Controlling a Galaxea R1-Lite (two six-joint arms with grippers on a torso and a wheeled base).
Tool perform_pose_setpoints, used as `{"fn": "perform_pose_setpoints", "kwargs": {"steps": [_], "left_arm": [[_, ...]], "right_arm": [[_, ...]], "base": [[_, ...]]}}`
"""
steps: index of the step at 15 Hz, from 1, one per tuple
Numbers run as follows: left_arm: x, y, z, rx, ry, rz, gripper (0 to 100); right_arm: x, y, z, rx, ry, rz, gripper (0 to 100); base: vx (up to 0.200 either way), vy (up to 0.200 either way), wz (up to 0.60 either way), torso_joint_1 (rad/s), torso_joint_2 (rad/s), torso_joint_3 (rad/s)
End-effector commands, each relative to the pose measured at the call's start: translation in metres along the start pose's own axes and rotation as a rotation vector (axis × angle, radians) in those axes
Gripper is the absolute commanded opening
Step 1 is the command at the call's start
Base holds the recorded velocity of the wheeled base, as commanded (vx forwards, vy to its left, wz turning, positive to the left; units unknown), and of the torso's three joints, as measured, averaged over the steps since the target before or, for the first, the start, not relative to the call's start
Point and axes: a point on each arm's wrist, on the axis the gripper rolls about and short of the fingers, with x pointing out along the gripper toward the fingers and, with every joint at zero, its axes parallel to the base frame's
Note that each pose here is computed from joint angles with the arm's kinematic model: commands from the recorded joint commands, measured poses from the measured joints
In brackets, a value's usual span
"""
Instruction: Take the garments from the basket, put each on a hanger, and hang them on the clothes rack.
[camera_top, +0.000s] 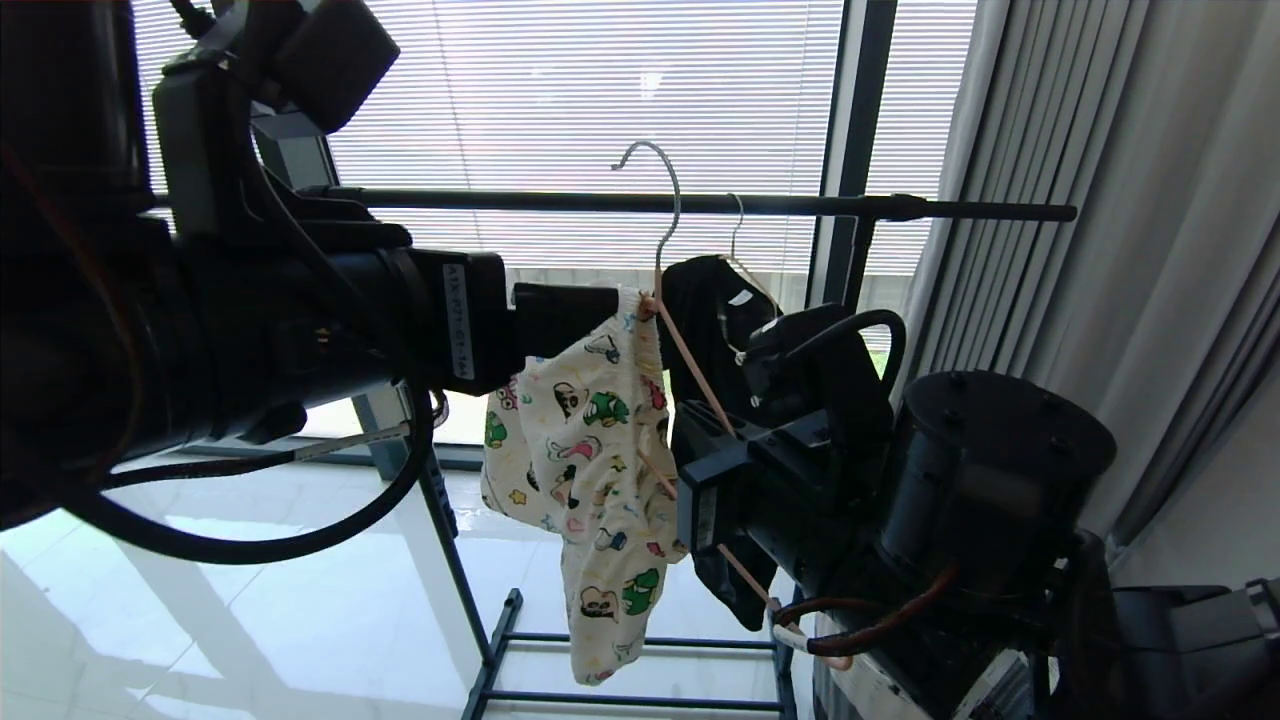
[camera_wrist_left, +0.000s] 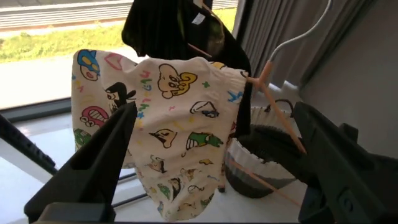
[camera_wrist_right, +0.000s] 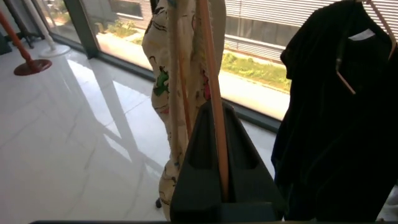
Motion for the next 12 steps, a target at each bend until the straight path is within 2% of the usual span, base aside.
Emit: {"fn": "perform_pose_setpoints", "kwargs": {"steps": [1, 2, 3, 5, 8, 10, 12], "left_arm": [[-0.028, 0.020, -0.021, 0.104, 0.012, 0.018, 100], [-0.038, 0.030, -0.029, 0.177, 0.016, -0.026, 100], [-0.050, 0.039, -0.035, 0.231, -0.002, -0.109, 100], [-0.060, 0.048, -0.043, 0.318, -0.042, -0.255, 100], [-0.053, 0.047, -0.056, 0.452, -0.029, -0.354, 100], [-0.049, 0.039, -0.071, 0.524, -0.033, -0.539, 100], [-0.045, 0.033, -0.088, 0.559, 0.006, -0.629, 100]], "right_arm": [[-0.013, -0.017, -0.008, -0.062, 0.003, -0.009, 0], [-0.024, -0.024, -0.004, -0.074, -0.019, 0.031, 0], [-0.040, -0.030, 0.002, -0.097, -0.033, 0.079, 0], [-0.072, -0.046, -0.005, -0.159, 0.003, 0.141, 0], [-0.109, -0.059, -0.021, -0.222, 0.063, 0.201, 0], [-0.125, -0.064, -0.028, -0.243, 0.083, 0.253, 0], [-0.137, -0.064, -0.035, -0.283, 0.098, 0.316, 0]], "base": [[0.000, 0.000, 0.00, 0.000, 0.00, 0.000], [0.000, 0.000, 0.00, 0.000, 0.00, 0.000], [0.000, 0.000, 0.00, 0.000, 0.00, 0.000], [0.000, 0.000, 0.00, 0.000, 0.00, 0.000], [0.000, 0.000, 0.00, 0.000, 0.00, 0.000], [0.000, 0.000, 0.00, 0.000, 0.00, 0.000], [0.000, 0.000, 0.00, 0.000, 0.00, 0.000]]}}
